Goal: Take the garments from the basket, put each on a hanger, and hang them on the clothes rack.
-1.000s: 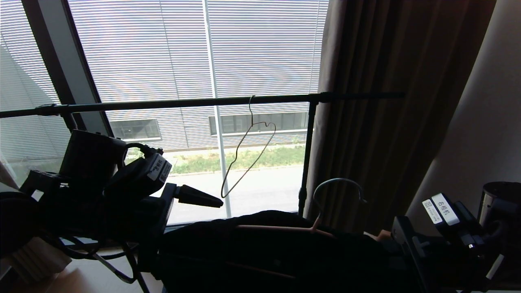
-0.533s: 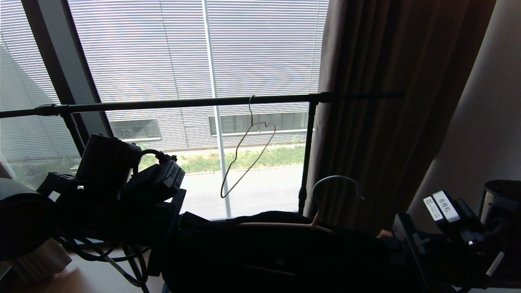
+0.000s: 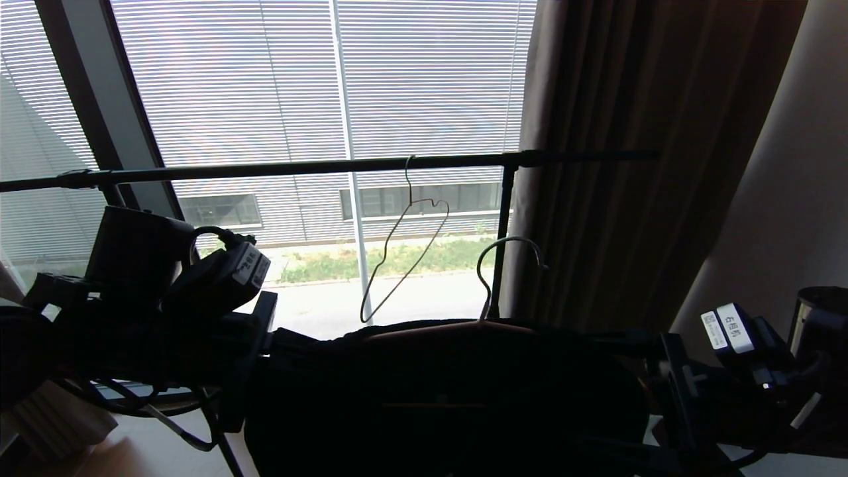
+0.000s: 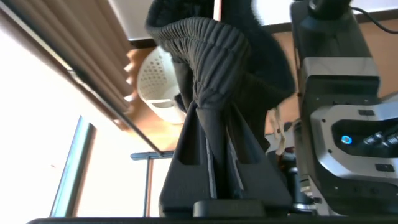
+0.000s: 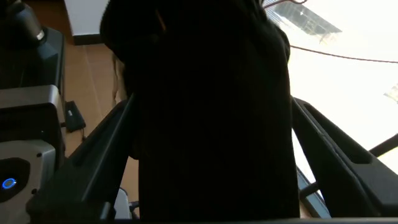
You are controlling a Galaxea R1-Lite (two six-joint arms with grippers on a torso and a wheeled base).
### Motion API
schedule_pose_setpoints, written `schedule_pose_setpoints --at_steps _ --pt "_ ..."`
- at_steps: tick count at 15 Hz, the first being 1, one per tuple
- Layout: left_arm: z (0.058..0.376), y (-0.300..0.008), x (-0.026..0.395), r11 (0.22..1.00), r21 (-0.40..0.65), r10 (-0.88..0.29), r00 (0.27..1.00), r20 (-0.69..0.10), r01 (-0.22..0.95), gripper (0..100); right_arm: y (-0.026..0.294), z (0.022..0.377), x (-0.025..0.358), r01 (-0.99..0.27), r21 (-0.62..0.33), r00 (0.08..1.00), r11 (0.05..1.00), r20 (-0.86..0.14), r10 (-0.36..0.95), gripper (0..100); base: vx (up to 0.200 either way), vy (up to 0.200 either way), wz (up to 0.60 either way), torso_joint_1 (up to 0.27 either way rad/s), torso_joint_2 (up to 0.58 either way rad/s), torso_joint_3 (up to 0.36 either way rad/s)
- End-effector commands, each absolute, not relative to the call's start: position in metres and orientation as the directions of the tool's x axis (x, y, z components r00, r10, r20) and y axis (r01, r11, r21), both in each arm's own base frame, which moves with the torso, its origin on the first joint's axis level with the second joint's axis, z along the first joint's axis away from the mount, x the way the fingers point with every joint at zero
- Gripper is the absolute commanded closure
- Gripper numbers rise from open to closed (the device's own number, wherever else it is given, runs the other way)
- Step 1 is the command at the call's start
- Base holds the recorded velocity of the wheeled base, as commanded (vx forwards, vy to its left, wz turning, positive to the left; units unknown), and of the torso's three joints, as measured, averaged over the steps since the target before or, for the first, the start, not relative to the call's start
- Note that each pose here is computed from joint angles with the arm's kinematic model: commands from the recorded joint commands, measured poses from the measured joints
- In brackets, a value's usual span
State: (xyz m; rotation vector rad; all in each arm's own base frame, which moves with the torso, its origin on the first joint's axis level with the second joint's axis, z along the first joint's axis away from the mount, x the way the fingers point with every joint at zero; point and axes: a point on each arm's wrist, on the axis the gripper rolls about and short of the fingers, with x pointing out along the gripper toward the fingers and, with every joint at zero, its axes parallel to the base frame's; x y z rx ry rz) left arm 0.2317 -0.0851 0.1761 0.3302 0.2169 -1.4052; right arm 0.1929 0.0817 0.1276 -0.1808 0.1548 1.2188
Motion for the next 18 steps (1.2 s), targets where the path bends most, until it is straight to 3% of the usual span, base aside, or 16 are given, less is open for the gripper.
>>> schedule_pose_setpoints --at_steps 1,5,12,13,18 --pt "0.188 -0.071 0.225 0.168 0.133 -0.928 0.203 -0.312 0.977 100 0.075 0.126 0.199 -0.928 -0.056 0.371 0.368 -0.220 0.902 0 0.000 0.000 0.00 0.000 0.00 0.000" --pt "0.199 -0.048 0.214 0.226 0.159 -0.928 0.262 -0.266 0.961 100 0.067 0.112 0.220 -0.907 -0.008 0.409 0.422 -0.258 0.875 0 0.000 0.000 0.00 0.000 0.00 0.000" --pt "0.206 -0.040 0.204 0.271 0.136 -0.921 0.298 -0.252 0.953 100 0.064 0.062 0.254 -0.894 0.074 0.388 0.443 -0.365 0.846 0 0.000 0.000 0.00 0.000 0.00 0.000" --pt "0.206 -0.040 0.204 0.273 0.134 -0.920 0.299 -0.252 0.953 100 0.064 0.060 0.255 -0.893 0.077 0.388 0.443 -0.368 0.845 100 0.000 0.000 0.00 0.000 0.00 0.000" --pt "0.207 -0.027 0.205 0.322 0.099 -0.911 0.337 -0.237 0.941 100 0.039 0.054 0.276 -0.843 0.076 0.473 0.532 -0.366 0.802 100 0.000 0.000 0.00 0.000 0.00 0.000"
